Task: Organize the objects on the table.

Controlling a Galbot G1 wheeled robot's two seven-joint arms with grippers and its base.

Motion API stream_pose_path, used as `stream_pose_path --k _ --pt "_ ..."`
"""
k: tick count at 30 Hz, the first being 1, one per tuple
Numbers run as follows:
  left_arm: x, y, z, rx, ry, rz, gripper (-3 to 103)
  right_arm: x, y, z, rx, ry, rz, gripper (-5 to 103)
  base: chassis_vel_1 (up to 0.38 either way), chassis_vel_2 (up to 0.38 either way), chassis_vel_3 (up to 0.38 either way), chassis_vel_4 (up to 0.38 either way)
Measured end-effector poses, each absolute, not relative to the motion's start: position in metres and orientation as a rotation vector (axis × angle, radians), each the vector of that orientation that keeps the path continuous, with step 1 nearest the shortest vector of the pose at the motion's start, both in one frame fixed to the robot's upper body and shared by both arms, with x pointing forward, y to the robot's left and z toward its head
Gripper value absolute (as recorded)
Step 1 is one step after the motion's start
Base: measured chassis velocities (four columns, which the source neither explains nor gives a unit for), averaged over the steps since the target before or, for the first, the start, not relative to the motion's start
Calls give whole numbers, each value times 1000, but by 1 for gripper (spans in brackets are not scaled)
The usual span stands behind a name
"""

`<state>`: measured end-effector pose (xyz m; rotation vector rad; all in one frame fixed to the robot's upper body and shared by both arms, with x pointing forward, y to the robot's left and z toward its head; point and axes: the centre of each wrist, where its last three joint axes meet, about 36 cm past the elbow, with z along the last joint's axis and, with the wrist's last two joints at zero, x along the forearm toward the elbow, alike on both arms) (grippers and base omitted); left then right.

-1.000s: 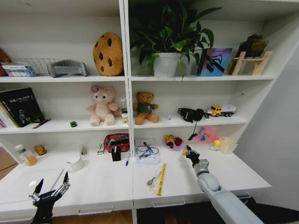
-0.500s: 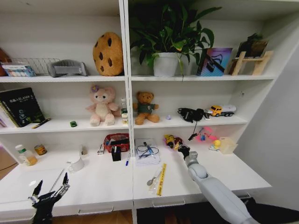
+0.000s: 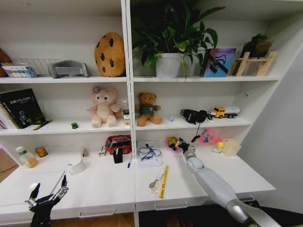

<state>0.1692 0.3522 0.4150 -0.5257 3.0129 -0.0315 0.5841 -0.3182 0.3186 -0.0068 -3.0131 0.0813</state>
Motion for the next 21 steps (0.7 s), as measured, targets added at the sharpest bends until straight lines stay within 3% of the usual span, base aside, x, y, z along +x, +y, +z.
stream_pose_path --k 18,20,21 --pt "169 352 418 -521 3006 -34 100 613 -312 322 -46 -3009 55 -1 0 0 0 0" --pt "169 354 418 -523 3004 -35 100 613 -315 323 -52 -3008 54 9 0 0 0 0" --pt "169 354 418 -523 3004 -35 100 613 -315 323 -52 -3008 54 9 0 0 0 0"
